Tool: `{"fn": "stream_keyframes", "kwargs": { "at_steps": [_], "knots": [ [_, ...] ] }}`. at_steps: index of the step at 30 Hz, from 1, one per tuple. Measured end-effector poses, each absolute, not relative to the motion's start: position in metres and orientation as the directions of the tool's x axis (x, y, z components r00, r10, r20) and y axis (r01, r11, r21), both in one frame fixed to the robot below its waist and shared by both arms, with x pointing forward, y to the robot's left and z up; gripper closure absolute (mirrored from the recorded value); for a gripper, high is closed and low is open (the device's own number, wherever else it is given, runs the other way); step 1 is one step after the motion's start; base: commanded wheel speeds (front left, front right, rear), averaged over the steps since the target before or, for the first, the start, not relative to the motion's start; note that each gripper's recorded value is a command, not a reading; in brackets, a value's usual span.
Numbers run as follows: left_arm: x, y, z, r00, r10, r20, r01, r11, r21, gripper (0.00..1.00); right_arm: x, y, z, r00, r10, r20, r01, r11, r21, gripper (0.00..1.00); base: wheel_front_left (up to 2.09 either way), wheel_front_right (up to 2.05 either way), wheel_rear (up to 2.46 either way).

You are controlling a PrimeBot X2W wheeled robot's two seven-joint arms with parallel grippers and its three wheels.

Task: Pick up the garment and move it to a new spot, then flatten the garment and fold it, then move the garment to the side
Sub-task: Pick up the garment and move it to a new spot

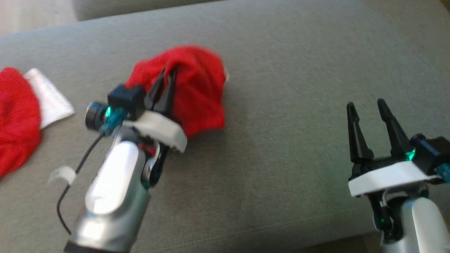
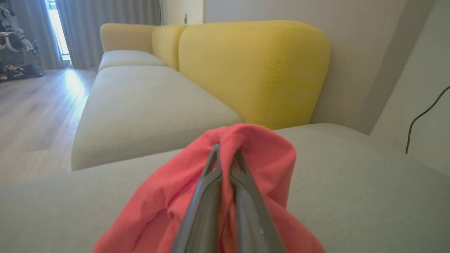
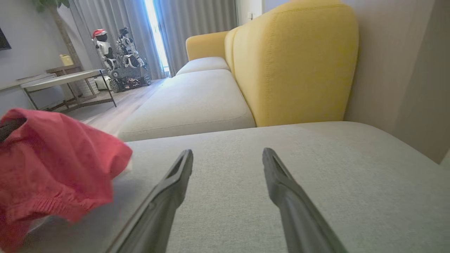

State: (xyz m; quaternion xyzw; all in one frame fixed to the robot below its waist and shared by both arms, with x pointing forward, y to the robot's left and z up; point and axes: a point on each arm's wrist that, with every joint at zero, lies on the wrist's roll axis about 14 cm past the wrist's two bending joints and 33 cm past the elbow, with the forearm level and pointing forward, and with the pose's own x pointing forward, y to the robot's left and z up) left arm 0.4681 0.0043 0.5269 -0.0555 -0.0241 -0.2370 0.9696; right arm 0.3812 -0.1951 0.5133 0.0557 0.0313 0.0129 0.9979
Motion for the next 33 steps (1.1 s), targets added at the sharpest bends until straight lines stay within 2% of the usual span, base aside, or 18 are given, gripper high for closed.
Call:
{"fn": "stream_keyframes", "kwargs": {
  "at_steps": [5, 12, 13, 14, 15, 18, 26, 33],
  "knots": [
    [0.485, -0.044, 0.513, 0.822, -0.567, 0.050, 0.569, 0.817, -0.095, 1.00, 0.380, -0.217, 0.503, 0.996, -0.041, -0.084, 0.051, 0.992, 0.116, 0.00, 0.00, 0.00, 0.00],
    [0.455, -0.097, 0.442, 0.680, -0.722, -0.128, 0.703, 0.691, -0.166, 1.00, 0.373, -0.237, 0.485, 0.986, -0.110, -0.129, 0.125, 0.986, 0.113, 0.00, 0.00, 0.00, 0.00],
    [0.450, -0.102, 0.436, 0.662, -0.736, -0.144, 0.714, 0.677, -0.177, 0.91, 0.373, -0.239, 0.483, 0.984, -0.116, -0.133, 0.131, 0.985, 0.112, 0.00, 0.00, 0.00, 0.00],
    [0.446, -0.107, 0.433, 0.647, -0.747, -0.152, 0.723, 0.664, -0.188, 0.52, 0.372, -0.240, 0.482, 0.983, -0.120, -0.138, 0.136, 0.984, 0.111, 0.00, 0.00, 0.00, 0.00],
    [0.442, -0.109, 0.433, 0.639, -0.754, -0.153, 0.728, 0.657, -0.198, 0.00, 0.372, -0.240, 0.480, 0.983, -0.121, -0.140, 0.137, 0.984, 0.112, 0.00, 0.00, 0.00, 0.00],
    [0.436, -0.110, 0.437, 0.634, -0.760, -0.143, 0.733, 0.650, -0.202, 0.00, 0.374, -0.237, 0.481, 0.985, -0.110, -0.135, 0.126, 0.985, 0.118, 0.00, 0.00, 0.00, 0.00],
    [0.442, -0.079, 0.473, 0.744, -0.667, -0.034, 0.656, 0.739, -0.156, 0.00, 0.386, -0.217, 0.493, 0.995, -0.045, -0.088, 0.057, 0.989, 0.139, 0.00, 0.00, 0.00, 0.00],
    [0.450, -0.001, 0.492, 0.891, -0.454, 0.008, 0.451, 0.883, -0.134, 0.00, 0.391, -0.191, 0.502, 0.997, 0.033, -0.065, -0.023, 0.989, 0.143, 0.00, 0.00, 0.00, 0.00]
  ]
}}
